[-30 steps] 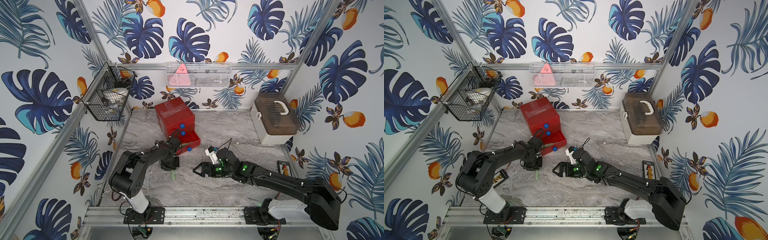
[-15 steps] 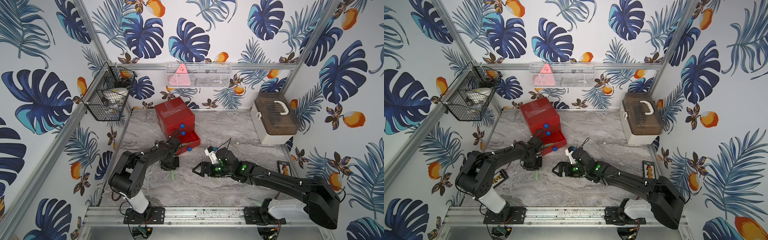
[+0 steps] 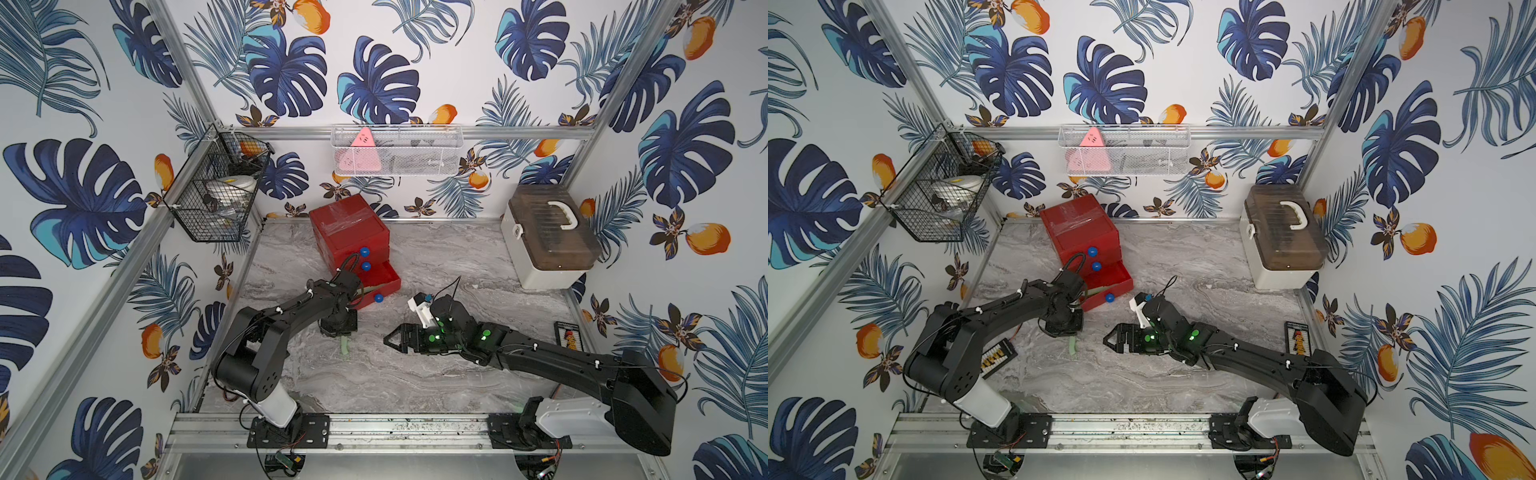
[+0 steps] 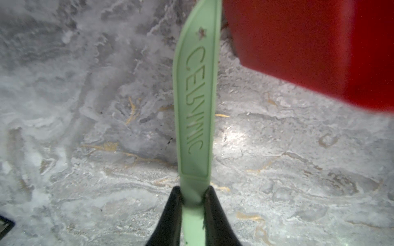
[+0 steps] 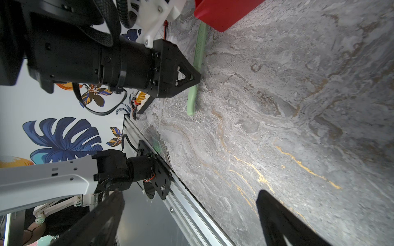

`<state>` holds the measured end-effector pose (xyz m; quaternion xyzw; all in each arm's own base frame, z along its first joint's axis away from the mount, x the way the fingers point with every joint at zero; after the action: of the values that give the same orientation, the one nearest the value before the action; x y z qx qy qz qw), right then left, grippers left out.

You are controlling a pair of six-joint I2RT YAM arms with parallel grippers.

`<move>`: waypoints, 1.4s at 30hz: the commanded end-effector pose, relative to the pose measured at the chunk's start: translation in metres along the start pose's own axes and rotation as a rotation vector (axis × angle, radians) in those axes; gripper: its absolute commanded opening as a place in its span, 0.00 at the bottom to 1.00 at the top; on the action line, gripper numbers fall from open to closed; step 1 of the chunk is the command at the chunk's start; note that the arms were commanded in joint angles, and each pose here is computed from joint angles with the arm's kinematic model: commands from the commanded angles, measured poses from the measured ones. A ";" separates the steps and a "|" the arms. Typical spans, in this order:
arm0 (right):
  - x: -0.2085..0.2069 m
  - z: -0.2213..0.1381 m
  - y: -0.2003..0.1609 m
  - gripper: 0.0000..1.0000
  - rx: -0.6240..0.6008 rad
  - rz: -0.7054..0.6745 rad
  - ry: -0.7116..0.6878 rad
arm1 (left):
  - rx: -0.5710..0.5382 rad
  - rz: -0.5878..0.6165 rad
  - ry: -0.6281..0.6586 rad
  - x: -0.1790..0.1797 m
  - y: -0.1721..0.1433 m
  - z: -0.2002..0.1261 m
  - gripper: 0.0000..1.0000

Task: Place the fruit knives into the drawer by color
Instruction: Pick up the fruit knife from the center of the board.

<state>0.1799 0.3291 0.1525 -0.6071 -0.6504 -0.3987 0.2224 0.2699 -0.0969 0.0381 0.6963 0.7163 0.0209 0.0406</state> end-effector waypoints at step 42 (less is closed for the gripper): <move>-0.077 -0.040 0.023 1.00 -0.165 0.372 0.067 | -0.074 0.801 0.204 -0.115 0.027 -0.023 0.00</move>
<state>0.2022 0.2503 0.1123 -0.7194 -0.5117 -0.4006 0.2452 0.2876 -0.2172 0.0559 0.8934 0.4405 0.0869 0.0135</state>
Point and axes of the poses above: each gripper's point midway between its finger pads, its own z axis out along the fingers, its own x axis along the line the jaws close on, y = z × x, the point moved 1 cm from there along -z, back along the fingers, and after that the axes turned 7 degrees about z, right-handed, at the moved point
